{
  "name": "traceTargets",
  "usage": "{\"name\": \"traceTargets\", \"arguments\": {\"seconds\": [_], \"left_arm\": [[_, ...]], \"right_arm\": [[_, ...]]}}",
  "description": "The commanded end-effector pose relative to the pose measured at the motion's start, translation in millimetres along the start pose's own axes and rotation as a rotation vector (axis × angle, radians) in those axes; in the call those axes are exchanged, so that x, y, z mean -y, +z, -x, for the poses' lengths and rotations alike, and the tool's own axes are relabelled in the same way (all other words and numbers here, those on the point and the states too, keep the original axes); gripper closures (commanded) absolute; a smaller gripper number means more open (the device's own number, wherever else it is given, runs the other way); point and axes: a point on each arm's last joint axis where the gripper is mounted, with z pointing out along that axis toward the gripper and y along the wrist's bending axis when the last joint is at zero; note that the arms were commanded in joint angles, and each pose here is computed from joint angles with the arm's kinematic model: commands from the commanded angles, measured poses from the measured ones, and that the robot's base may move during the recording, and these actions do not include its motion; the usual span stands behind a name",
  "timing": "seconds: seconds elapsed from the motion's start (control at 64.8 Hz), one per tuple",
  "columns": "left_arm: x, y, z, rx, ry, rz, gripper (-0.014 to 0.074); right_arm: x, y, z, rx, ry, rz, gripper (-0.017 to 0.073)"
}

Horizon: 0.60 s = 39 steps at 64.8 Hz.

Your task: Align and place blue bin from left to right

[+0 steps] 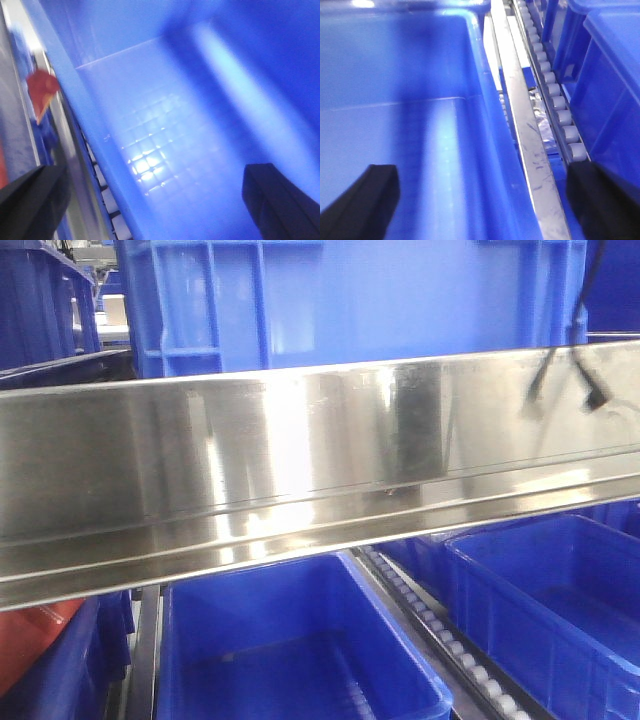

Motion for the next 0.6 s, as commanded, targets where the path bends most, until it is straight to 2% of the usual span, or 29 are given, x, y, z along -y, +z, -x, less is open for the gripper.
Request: {"name": "traceTargets", "arguments": {"seconds": [0.0,0.123,0.201,0.231,0.355,0.494,0.586], "left_arm": [[0.3,-32,3,0.072,-0.009,-0.032,-0.0003],[-3.8,-60,3,0.13,-0.012,-0.038,0.0108],[-7.9,-80,2,0.172,0.001,-0.032,0.03],[-9.0,-86,1,0.183,0.009,-0.032,0.0361],[-15.3,-105,-8,0.203,0.021,-0.018,0.0618],[-25.6,-108,-26,0.186,0.045,0.04,0.0597],[-29.6,-111,-41,0.226,0.058,0.026,0.06]], "right_arm": [[2.8,-26,9,0.053,-0.004,-0.003,0.0237],[3.9,-48,10,0.05,-0.001,-0.003,0.0489],[4.0,-60,9,0.04,0.004,0.001,0.0631],[4.1,-64,9,0.037,0.005,0.003,0.0655],[3.1,-78,9,0.04,0.015,0.022,0.0648],[1.8,-91,9,0.059,0.021,0.038,0.0648],[2.1,-91,3,0.053,0.014,0.038,0.0648]]}}
